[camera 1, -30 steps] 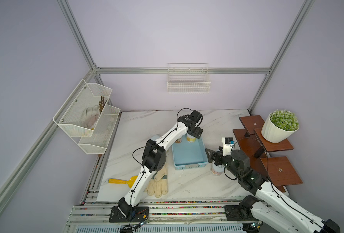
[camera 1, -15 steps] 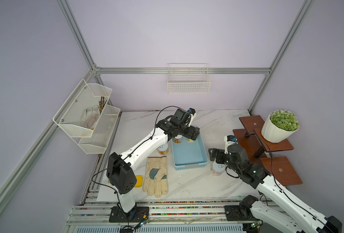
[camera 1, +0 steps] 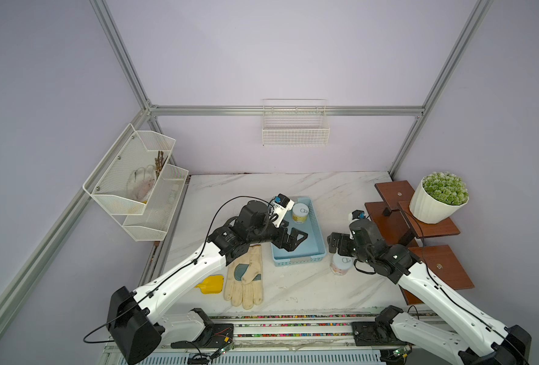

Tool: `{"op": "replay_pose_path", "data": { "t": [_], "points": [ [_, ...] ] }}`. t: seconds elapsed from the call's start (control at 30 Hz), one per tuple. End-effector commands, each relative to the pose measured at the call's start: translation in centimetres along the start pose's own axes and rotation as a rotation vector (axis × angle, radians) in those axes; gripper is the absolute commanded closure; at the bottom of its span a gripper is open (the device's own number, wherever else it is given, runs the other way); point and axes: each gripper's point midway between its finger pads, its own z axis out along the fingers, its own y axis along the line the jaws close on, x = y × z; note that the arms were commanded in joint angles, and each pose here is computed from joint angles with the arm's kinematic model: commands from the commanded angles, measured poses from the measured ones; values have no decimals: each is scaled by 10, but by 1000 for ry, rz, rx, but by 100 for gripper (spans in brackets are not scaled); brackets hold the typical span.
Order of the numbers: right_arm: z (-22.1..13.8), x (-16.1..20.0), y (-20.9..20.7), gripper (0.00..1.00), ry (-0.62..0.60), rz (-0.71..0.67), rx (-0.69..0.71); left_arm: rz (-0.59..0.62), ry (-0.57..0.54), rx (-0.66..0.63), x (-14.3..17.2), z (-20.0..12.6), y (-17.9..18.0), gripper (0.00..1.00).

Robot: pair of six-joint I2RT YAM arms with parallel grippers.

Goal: Put the canned food in the basket
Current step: Pick up the canned food from the center of the board.

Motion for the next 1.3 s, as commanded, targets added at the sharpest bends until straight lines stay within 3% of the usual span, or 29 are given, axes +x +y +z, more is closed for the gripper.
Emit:
{"op": "replay_pose_path", "data": {
  "t": [0.0, 0.5, 0.93, 1.27],
  "points": [
    [2, 9, -22, 0, 60, -21, 129, 3, -102, 92, -12, -12, -18, 0],
    [31, 28, -38, 0, 194, 69, 270, 0, -82, 204, 23, -22, -31, 0],
    [50, 41, -50, 0, 265, 130, 298, 17, -98, 150, 28, -15, -17, 0],
    [66, 71, -56, 1, 399, 125, 308, 11, -83, 143, 28, -12, -16, 0]
  ]
}}
